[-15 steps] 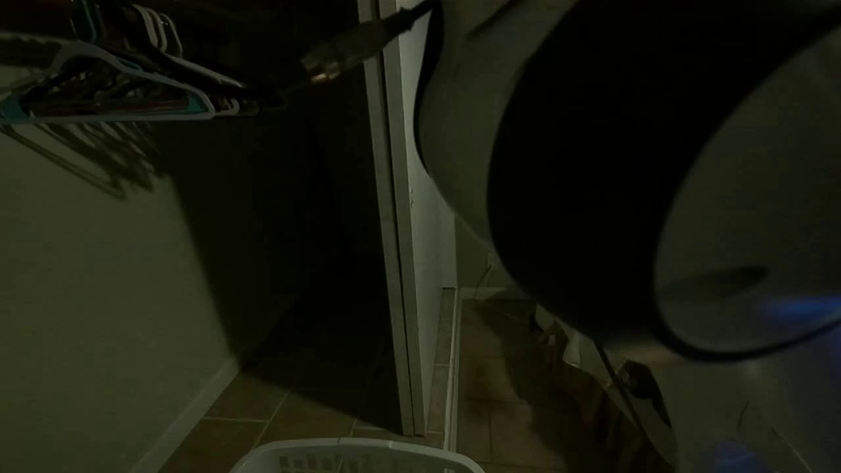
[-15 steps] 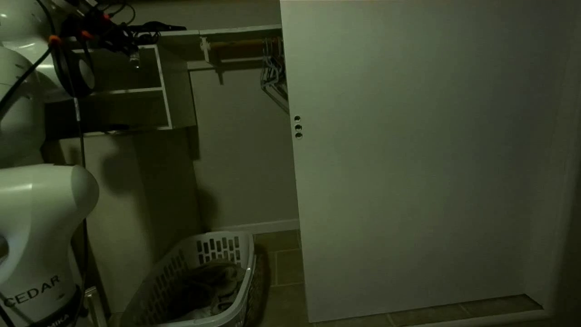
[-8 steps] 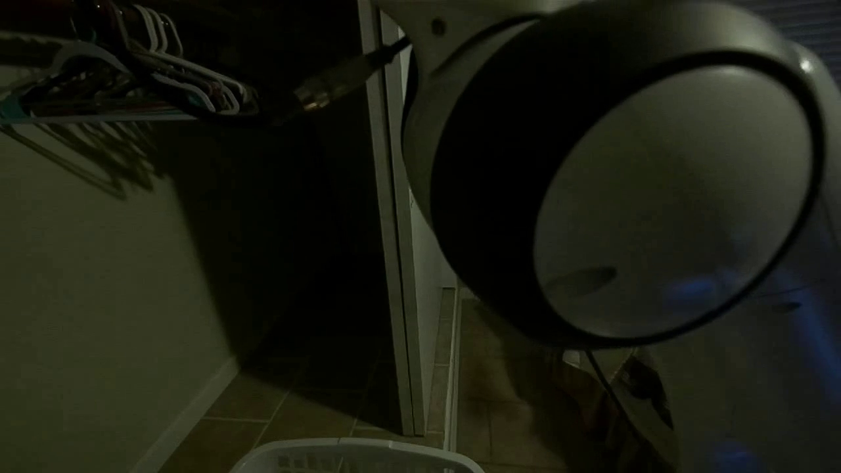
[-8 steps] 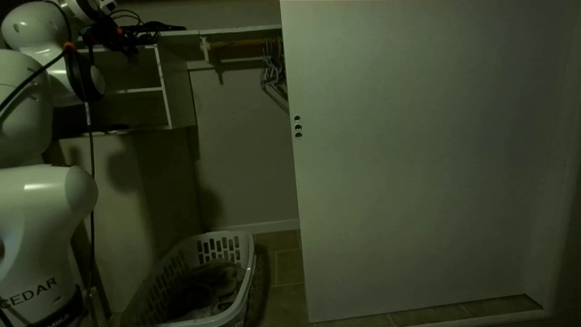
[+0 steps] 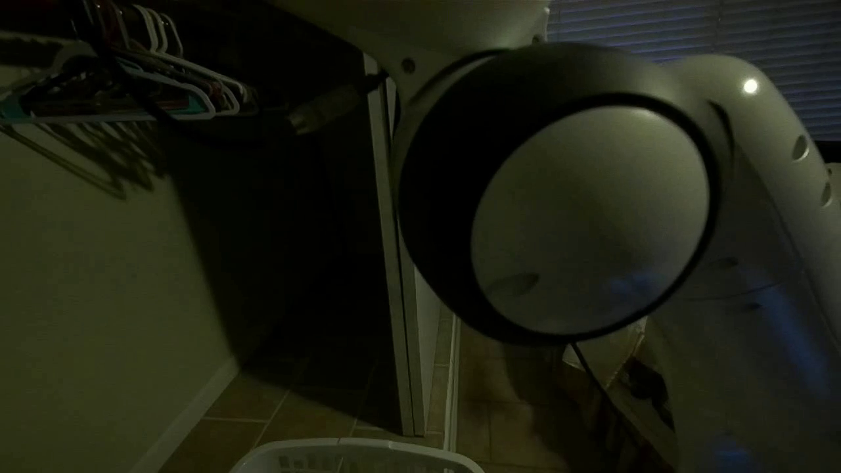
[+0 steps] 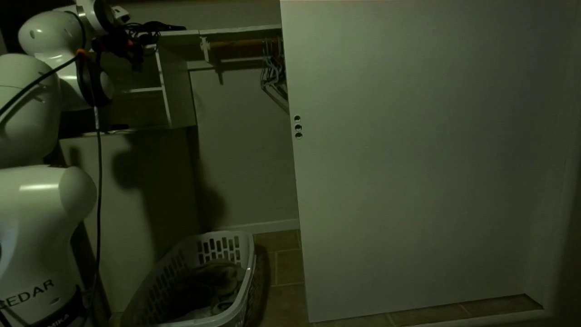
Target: Pick up the small bottle and place it on the top shelf
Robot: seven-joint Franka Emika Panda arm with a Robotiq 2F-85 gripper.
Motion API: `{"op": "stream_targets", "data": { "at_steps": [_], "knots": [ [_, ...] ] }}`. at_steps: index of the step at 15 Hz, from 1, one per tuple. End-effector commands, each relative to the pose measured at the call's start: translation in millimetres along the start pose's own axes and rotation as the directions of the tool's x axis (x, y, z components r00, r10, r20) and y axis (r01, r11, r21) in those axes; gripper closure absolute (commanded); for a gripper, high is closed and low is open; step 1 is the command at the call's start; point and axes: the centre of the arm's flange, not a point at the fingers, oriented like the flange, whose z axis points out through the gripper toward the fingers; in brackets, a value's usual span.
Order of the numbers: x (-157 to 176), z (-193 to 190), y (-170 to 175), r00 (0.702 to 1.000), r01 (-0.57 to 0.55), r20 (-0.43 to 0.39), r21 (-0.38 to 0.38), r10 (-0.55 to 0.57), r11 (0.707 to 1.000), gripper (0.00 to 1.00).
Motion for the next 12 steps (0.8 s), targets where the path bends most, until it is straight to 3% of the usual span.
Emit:
{"op": "stream_targets", "data": {
  "at_steps": [1,12],
  "knots": [
    [-73,-9,21,0.999,-0.036,-0.003,0.035,0.036,0.999,0.81],
    [-85,26,25,0.998,-0.001,-0.055,0.062,0.005,0.998,0.81]
  ]
}}
